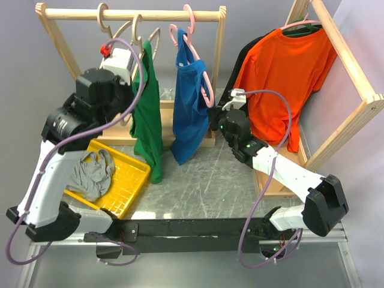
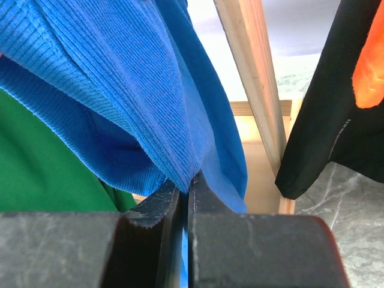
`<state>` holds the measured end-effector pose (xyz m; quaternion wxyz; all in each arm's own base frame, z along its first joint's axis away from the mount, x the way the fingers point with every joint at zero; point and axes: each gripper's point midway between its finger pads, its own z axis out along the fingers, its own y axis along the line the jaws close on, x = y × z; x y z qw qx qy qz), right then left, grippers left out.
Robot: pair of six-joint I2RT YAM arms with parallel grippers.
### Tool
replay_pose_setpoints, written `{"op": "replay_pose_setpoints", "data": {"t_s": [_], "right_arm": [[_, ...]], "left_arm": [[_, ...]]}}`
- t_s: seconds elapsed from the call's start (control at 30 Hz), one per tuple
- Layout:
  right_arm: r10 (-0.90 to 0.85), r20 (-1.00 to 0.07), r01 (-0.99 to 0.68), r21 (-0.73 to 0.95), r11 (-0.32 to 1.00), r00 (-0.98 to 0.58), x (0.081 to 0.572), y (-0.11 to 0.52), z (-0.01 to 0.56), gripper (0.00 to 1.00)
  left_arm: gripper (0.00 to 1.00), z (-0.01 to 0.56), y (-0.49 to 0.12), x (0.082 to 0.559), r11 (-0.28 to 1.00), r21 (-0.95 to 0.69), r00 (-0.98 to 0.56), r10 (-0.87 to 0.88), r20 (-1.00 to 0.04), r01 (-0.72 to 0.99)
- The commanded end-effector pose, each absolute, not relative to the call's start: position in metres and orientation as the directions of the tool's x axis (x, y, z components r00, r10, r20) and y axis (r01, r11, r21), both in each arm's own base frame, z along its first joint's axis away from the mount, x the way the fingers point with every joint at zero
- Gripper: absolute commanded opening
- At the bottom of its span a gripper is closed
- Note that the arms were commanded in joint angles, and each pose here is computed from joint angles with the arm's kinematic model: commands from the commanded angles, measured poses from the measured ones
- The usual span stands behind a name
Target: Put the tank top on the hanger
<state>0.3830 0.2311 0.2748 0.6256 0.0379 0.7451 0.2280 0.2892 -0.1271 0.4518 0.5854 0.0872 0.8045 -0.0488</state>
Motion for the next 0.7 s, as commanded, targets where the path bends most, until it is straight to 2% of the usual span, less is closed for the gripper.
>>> {"op": "replay_pose_setpoints", "data": {"t_s": [0.0, 0.43, 0.67], "right_arm": [[0.383, -0.906, -0.244, 0.419, 0.875, -0.180, 0.379, 0.226, 0.293, 0.00], [0.387, -0.903, -0.260, 0.426, 0.867, -0.186, 0.375, 0.227, 0.294, 0.00], [0.388, -0.902, -0.261, 0.427, 0.866, -0.188, 0.374, 0.227, 0.293, 0.00]], "left_arm": [[0.01, 0.510, -0.136, 0.303, 0.962, -0.062, -0.153, -0.021, -0.988, 0.265], [0.01, 0.522, -0.129, 0.344, 0.950, -0.129, -0.150, -0.089, -0.985, 0.284], [0.01, 0.496, -0.131, 0.364, 0.945, -0.155, -0.214, -0.095, -0.972, 0.288]]}}
